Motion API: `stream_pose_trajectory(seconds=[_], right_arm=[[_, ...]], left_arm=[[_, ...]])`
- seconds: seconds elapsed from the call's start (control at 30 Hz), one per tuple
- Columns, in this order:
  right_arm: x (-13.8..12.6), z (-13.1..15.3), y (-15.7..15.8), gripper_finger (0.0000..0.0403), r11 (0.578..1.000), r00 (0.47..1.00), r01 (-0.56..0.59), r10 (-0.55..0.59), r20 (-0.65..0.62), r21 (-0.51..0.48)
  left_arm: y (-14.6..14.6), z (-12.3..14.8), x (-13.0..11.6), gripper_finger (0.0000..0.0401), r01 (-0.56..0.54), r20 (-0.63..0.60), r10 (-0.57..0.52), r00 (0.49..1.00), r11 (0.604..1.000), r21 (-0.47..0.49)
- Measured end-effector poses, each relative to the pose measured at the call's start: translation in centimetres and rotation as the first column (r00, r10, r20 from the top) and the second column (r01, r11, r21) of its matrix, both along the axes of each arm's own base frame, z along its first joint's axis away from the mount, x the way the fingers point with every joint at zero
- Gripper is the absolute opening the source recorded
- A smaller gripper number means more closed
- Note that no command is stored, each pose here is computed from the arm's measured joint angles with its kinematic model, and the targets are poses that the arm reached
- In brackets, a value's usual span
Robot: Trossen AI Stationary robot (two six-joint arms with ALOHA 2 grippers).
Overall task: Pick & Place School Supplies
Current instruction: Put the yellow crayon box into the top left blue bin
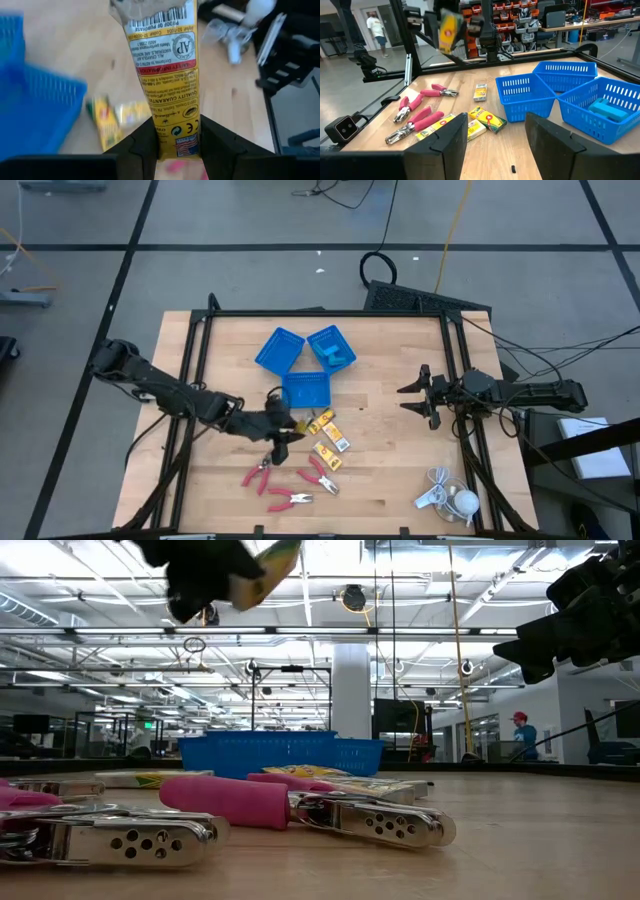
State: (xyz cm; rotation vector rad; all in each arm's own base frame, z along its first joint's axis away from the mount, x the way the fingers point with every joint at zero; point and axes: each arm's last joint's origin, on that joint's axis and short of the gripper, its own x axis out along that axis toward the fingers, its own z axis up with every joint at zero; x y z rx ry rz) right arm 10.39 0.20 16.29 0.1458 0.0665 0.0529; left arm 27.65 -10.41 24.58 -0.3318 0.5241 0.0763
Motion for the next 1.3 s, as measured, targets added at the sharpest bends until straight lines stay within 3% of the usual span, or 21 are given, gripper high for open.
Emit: stream_pose_trajectory(seconds=[0.33, 0.47, 0.6, 0.83, 1.0, 1.3], right_arm=[[0.0, 0.0, 0.0, 0.0188, 1.000, 1.000, 0.000, 0.000, 0.000, 0.000], [0.0, 0.0, 0.0, 0.0190, 1.000, 1.000, 0.000, 0.000, 0.000, 0.000], [0.0, 0.0, 0.0, 0.0192, 1.000, 1.000, 0.000, 0.000, 0.000, 0.000], [0.0, 0.0, 0.0, 0.0189, 1.000, 1.000, 0.000, 0.000, 0.000, 0.000], [0.0, 0.0, 0.0, 0.0192, 1.000, 1.000, 0.000, 0.000, 0.000, 0.000], [0.0, 0.0, 0.0, 0.0190, 1.000, 1.000, 0.000, 0.000, 0.000, 0.000]], left_arm=[[2.8, 2.2, 1.9, 0.0129, 0.014, 0.223, -0.077, 0.972, 0.962, 0.272], [4.2, 2.8, 2.4, 0.0129, -0.028, 0.267, -0.070, 0.961, 0.937, 0.349], [6.0, 3.3, 2.8, 0.0129, -0.144, 0.306, 0.014, 0.952, 0.903, 0.405], [9.7, 3.7, 3.0, 0.0129, -0.387, 0.344, 0.242, 0.907, 0.801, 0.457], [12.0, 3.8, 2.8, 0.0129, -0.474, 0.339, 0.339, 0.877, 0.722, 0.504], [16.2, 3.7, 2.1, 0.0129, -0.621, 0.338, 0.528, 0.779, 0.582, 0.525]])
